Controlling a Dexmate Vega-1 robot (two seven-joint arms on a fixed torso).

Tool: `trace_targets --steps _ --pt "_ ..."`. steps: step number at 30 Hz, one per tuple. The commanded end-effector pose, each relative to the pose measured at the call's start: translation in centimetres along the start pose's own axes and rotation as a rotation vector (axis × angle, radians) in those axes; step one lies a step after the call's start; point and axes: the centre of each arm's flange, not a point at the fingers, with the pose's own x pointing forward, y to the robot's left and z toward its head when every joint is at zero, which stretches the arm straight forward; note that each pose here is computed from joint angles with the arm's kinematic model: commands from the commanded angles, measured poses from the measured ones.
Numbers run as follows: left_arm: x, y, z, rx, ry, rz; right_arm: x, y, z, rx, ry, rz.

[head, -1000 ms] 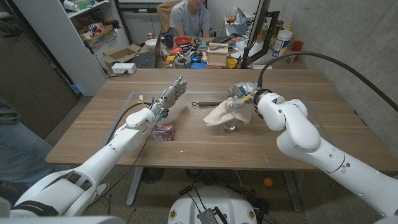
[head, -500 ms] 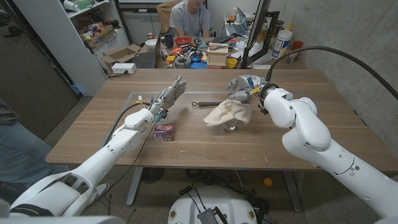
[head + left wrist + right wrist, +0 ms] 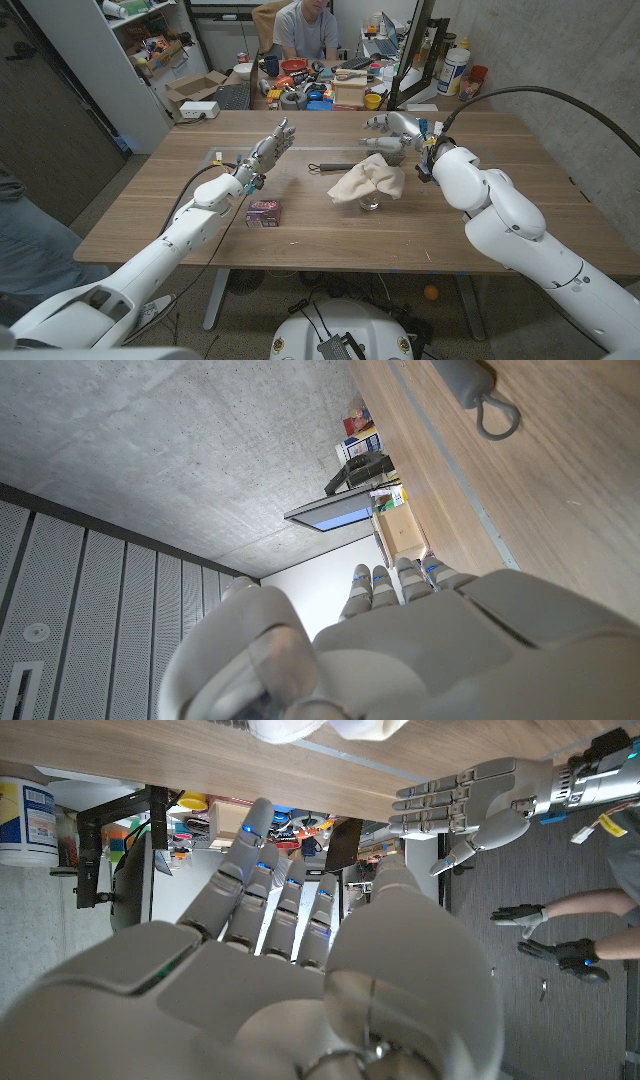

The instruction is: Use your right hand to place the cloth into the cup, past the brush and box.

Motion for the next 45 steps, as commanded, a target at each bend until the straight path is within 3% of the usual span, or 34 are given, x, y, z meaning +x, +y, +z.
trace_targets --steps 1,10,17,24,29,37,45 --pt "-1.6 0.4 1.6 0.033 -0.022 0.01 0.9 0.7 -1.3 0.229 -0.071 -0.138" --pt "-3.0 1.0 2.4 0.048 -0.043 0.026 1.7 1.6 -2.2 0.332 -0.095 -0.204" --pt "-3.5 1.6 3.8 0.06 -0.076 0.03 1.5 2.2 -2.7 0.458 -0.148 -0.33" --pt "-4.7 2.4 5.2 0.076 -0.114 0.043 1.6 2.8 -3.2 0.581 -0.195 -0.331" --pt "-5.6 2.7 5.6 0.083 -0.128 0.041 1.9 3.3 -3.0 0.624 -0.21 -0.317" --pt "-6.9 3.3 6.2 0.093 -0.148 0.033 2.6 3.8 -2.0 0.694 -0.224 -0.355" --pt "-7.9 3.6 7.8 0.114 -0.177 0.013 2.8 4.6 -0.7 0.756 -0.219 -0.383"
